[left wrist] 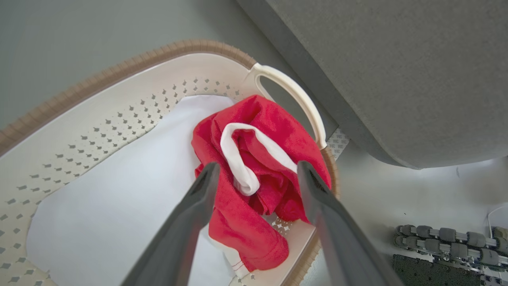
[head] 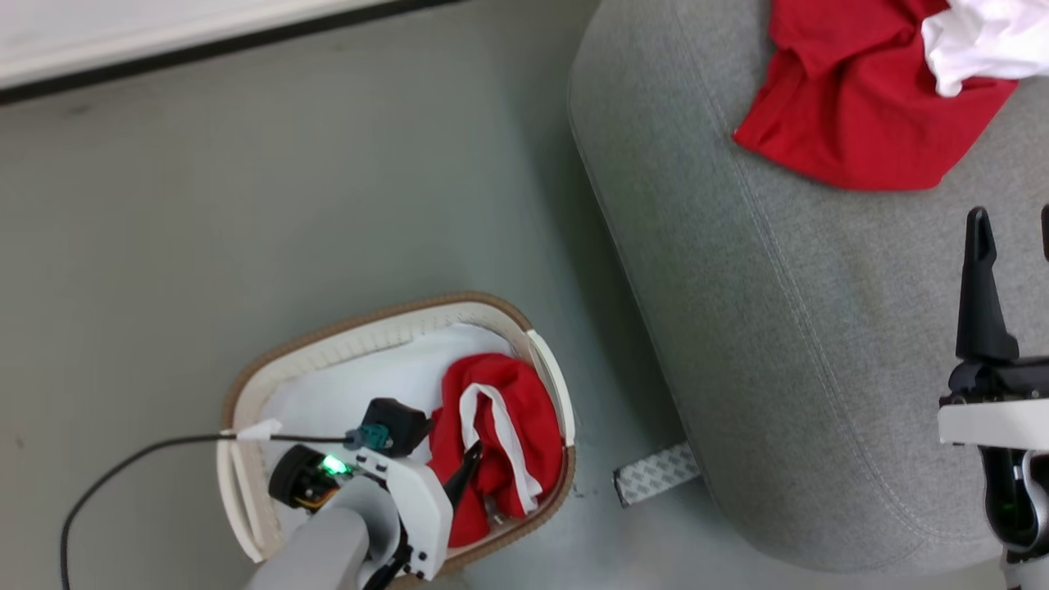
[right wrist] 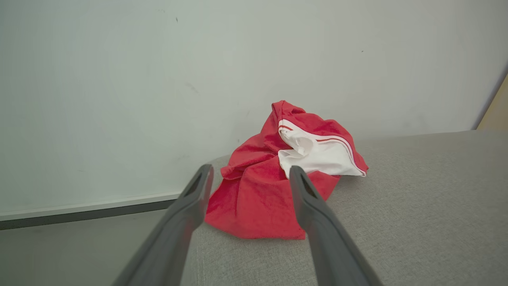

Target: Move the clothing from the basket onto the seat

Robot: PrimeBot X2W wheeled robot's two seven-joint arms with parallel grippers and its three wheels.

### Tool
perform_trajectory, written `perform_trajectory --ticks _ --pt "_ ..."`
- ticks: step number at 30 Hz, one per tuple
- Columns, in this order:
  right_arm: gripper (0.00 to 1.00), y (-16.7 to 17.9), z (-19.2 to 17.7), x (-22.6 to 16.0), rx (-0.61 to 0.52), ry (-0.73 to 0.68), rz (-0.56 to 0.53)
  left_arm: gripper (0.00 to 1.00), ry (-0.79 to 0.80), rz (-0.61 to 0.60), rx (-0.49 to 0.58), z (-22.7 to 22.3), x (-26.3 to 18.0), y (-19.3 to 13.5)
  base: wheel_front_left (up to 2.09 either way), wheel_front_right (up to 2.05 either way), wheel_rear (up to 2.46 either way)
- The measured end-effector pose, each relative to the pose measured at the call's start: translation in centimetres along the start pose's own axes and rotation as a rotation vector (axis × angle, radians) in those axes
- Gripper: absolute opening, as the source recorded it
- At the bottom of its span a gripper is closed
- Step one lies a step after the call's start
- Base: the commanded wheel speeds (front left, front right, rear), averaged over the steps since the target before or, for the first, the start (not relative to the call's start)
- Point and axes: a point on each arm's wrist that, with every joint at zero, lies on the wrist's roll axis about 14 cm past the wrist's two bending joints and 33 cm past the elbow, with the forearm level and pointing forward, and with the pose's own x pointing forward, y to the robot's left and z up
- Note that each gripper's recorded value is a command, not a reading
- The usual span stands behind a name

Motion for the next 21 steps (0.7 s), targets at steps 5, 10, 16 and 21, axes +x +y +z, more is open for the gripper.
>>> perform_trajectory --ticks 5,10,16,21 --pt "1.00 -0.3 -0.4 1.4 -0.025 -0.004 -0.011 1.00 0.100 -0.061 -0.013 -2.7 1.8 -0.1 0.00 0.00 0.00" --pt "1.00 -0.4 -0.5 2.9 -0.033 -0.029 -0.032 1.00 0.208 -0.091 -0.101 -5.6 3.4 0.2 0.00 0.00 0.00" --pt "1.00 0.2 -0.5 4.9 -0.030 -0.074 -0.035 1.00 0.316 -0.143 -0.141 -8.4 5.0 0.4 0.00 0.00 0.00" --pt "1.00 0.4 -1.3 5.6 -0.039 -0.074 -0.037 1.00 0.389 -0.206 -0.150 -10.4 5.8 -0.2 0.00 0.00 0.00"
